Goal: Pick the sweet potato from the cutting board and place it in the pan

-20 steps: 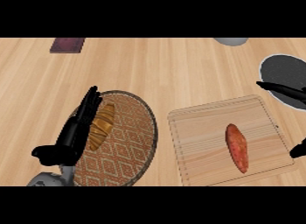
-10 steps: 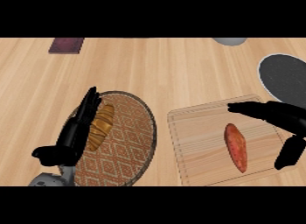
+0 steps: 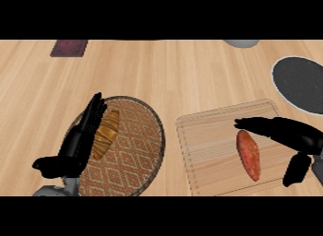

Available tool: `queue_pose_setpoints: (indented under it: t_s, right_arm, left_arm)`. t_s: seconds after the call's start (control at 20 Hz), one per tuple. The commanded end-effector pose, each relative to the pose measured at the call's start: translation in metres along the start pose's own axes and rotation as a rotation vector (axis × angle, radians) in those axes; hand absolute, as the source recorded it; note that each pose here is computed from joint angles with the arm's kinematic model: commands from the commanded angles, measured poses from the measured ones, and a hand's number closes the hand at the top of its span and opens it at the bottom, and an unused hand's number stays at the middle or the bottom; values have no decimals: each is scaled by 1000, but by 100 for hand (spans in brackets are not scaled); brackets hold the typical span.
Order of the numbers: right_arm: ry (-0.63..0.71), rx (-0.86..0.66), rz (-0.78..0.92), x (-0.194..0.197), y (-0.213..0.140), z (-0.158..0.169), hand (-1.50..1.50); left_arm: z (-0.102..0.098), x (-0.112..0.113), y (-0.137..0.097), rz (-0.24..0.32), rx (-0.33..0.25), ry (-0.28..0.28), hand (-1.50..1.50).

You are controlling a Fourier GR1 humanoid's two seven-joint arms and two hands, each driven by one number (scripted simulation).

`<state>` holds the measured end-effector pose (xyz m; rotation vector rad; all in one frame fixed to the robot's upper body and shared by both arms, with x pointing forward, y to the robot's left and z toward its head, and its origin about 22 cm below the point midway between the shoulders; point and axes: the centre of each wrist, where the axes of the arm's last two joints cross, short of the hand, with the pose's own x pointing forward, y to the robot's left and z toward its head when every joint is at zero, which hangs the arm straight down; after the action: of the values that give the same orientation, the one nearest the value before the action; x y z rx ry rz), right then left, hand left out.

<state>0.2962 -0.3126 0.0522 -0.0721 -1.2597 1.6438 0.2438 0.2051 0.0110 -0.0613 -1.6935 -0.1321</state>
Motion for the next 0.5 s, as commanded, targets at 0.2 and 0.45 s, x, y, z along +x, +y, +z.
queue_pose_setpoints:
  t_s: [0.2, 0.45]
  right_arm:
    - [-2, -37, -60, 3, 16, -2, -150]
    - [-5, -43, -73, -30, 10, -18, -150]
  left_arm:
    - [14, -2, 4, 19, -2, -1, 0]
    - [3, -7, -16, -3, 8, -1, 0]
